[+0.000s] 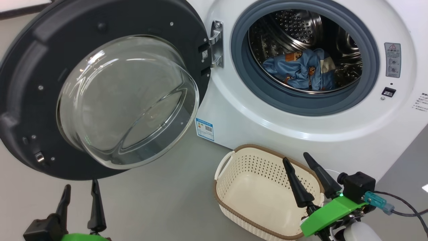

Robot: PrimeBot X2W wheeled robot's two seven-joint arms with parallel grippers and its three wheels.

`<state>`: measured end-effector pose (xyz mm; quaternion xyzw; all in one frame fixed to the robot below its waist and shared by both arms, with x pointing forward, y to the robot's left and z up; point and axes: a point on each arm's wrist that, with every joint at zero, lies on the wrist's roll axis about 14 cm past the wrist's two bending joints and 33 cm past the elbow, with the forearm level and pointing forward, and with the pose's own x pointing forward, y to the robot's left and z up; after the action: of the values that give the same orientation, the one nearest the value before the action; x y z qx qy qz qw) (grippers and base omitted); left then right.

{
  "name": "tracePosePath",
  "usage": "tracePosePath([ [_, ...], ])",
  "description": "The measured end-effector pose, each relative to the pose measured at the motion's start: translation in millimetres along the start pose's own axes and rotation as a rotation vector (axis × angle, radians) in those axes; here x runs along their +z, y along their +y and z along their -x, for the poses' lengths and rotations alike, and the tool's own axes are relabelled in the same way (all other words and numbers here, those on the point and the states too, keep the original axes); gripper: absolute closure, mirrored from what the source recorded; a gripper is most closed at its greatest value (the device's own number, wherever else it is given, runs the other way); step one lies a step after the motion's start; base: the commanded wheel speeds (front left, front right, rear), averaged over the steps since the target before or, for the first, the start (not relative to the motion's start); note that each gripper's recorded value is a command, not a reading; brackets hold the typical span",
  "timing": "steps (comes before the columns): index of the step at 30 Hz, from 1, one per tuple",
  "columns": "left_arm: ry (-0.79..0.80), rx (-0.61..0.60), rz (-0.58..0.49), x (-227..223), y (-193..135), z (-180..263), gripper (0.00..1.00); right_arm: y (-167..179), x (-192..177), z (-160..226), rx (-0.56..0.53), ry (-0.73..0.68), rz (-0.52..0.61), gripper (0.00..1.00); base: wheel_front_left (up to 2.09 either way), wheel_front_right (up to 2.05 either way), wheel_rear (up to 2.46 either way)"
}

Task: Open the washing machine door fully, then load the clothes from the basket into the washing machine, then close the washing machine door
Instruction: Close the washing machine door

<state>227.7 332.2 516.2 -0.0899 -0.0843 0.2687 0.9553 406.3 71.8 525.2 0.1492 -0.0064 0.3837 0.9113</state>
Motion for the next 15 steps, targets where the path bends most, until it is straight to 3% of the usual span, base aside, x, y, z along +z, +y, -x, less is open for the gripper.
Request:
tracePosePath([
  [15, -0.01, 0.001, 0.004, 2.7, -0.4, 0.9, 0.0, -1.7, 6.7, -3.5, 0.006, -0.011, 0.016, 0.0, 0.0, 0.0, 0.0],
])
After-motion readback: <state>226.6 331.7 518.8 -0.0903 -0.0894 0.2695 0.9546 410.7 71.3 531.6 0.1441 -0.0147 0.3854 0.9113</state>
